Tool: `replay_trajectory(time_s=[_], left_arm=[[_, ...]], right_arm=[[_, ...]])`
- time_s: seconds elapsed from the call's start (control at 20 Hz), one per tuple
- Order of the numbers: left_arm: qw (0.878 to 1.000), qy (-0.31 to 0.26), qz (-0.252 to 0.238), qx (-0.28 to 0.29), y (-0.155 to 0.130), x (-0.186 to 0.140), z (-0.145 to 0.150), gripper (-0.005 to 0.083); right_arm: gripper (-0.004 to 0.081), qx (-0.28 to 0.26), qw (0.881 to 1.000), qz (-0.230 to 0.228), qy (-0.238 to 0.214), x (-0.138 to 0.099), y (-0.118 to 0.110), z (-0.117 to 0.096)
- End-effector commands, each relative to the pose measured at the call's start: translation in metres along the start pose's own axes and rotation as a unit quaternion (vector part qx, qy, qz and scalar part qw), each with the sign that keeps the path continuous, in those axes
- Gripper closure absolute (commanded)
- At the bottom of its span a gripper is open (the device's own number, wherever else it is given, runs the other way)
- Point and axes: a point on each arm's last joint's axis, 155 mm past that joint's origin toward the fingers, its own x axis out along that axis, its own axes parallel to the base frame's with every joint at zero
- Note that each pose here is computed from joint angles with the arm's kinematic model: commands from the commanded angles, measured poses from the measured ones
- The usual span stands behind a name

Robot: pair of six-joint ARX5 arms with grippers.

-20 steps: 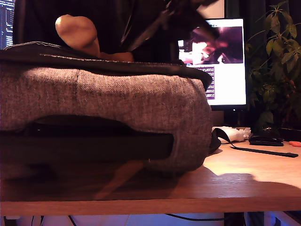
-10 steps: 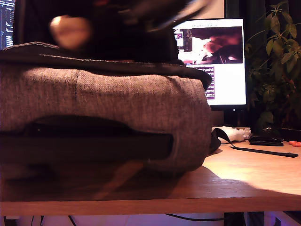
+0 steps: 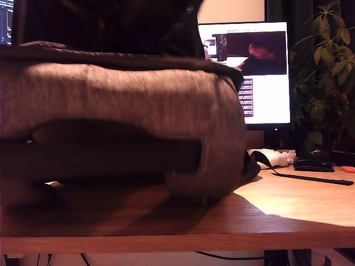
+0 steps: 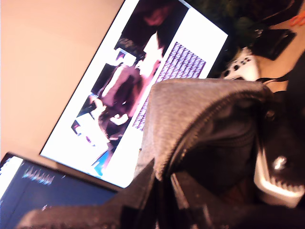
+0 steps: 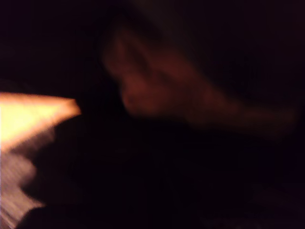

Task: Pack the pair of socks inside the grey Google backpack

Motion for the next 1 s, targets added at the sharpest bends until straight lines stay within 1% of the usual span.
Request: replay_trajectory(time_s=[0.0,0.1,0.2,0.3,0.4,0.5,0.6,0.7,0.8,0.95], left_arm=[[0.999,-0.035,0.020,-0.021,0.019,-0.012,0.019,0.0798],[0.999,-0.034,0.021,-0.020,0.019,-0.012,0.018,0.0798],[0.999,-0.029,0.023,-0.019,0.020,-0.011,0.015,0.0798],[0.999,-0.021,0.022,-0.017,0.021,-0.010,0.010,0.0798],[0.999,-0.014,0.024,-0.016,0.022,-0.009,0.006,0.0798],[0.999,-0.009,0.027,-0.017,0.025,-0.008,0.003,0.0798],[0.999,-0.007,0.029,-0.018,0.026,-0.007,0.001,0.0798],[0.999,-0.007,0.029,-0.019,0.026,-0.007,0.001,0.0798],[0.999,-0.006,0.028,-0.018,0.025,-0.007,0.001,0.0798],[0.999,-0.001,0.022,-0.025,0.022,-0.007,-0.002,0.0798]], right_arm=[[0.0783,0.002,1.000,0.010,0.000,-0.007,0.009,0.007],[0.0783,-0.007,1.000,0.029,0.005,-0.015,0.031,0.002],[0.0783,-0.012,0.999,0.031,0.000,-0.024,0.044,0.005],[0.0783,-0.019,1.000,0.023,-0.002,-0.031,0.050,0.005],[0.0783,-0.028,1.000,0.007,0.011,-0.034,0.049,-0.004],[0.0783,-0.029,0.999,-0.014,0.034,-0.036,0.044,-0.017],[0.0783,-0.034,0.998,-0.034,0.041,-0.037,0.040,-0.028],[0.0783,-0.038,0.997,-0.048,0.037,-0.042,0.034,-0.031],[0.0783,-0.038,0.997,-0.050,0.037,-0.051,0.029,-0.037],[0.0783,-0.031,0.997,-0.062,0.028,-0.075,0.013,-0.042]])
